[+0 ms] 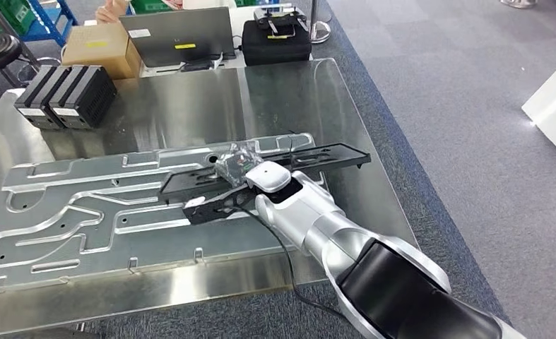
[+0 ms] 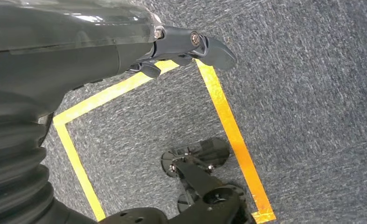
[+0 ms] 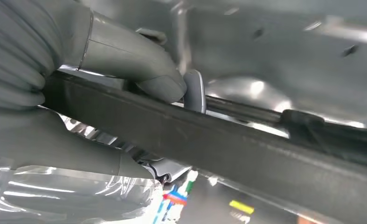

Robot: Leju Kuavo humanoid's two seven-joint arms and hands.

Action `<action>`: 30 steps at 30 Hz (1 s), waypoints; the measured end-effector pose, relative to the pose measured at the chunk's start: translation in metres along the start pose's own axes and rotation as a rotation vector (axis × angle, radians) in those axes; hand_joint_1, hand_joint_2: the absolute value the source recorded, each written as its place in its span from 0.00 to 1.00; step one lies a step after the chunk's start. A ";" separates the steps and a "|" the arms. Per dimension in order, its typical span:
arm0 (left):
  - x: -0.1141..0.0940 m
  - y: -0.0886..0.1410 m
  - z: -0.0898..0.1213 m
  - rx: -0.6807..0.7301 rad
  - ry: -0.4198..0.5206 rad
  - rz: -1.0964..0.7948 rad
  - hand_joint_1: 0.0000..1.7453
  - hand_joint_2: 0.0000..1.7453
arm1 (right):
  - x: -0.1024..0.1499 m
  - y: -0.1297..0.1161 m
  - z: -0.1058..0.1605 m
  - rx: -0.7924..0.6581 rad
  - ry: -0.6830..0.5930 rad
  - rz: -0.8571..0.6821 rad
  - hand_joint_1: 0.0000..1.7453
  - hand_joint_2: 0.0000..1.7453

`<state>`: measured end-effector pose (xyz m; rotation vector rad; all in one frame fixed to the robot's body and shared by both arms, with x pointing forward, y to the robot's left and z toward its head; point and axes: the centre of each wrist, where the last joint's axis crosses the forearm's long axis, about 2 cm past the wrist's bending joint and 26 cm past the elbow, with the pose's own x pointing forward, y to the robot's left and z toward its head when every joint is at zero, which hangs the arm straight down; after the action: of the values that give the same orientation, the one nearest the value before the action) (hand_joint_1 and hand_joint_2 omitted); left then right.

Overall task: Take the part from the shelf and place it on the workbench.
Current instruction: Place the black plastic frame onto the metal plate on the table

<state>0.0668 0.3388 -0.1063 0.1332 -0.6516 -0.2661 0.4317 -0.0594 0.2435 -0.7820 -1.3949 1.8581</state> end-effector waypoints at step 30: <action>0.009 -0.008 -0.004 0.002 -0.052 -0.033 0.00 0.00 | 0.042 0.024 0.001 -0.150 -0.122 -0.086 0.00 0.00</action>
<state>0.0747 0.3284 -0.1058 0.1397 -0.7017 -0.3013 0.4019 -0.0314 0.2178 -0.6795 -1.6339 1.7763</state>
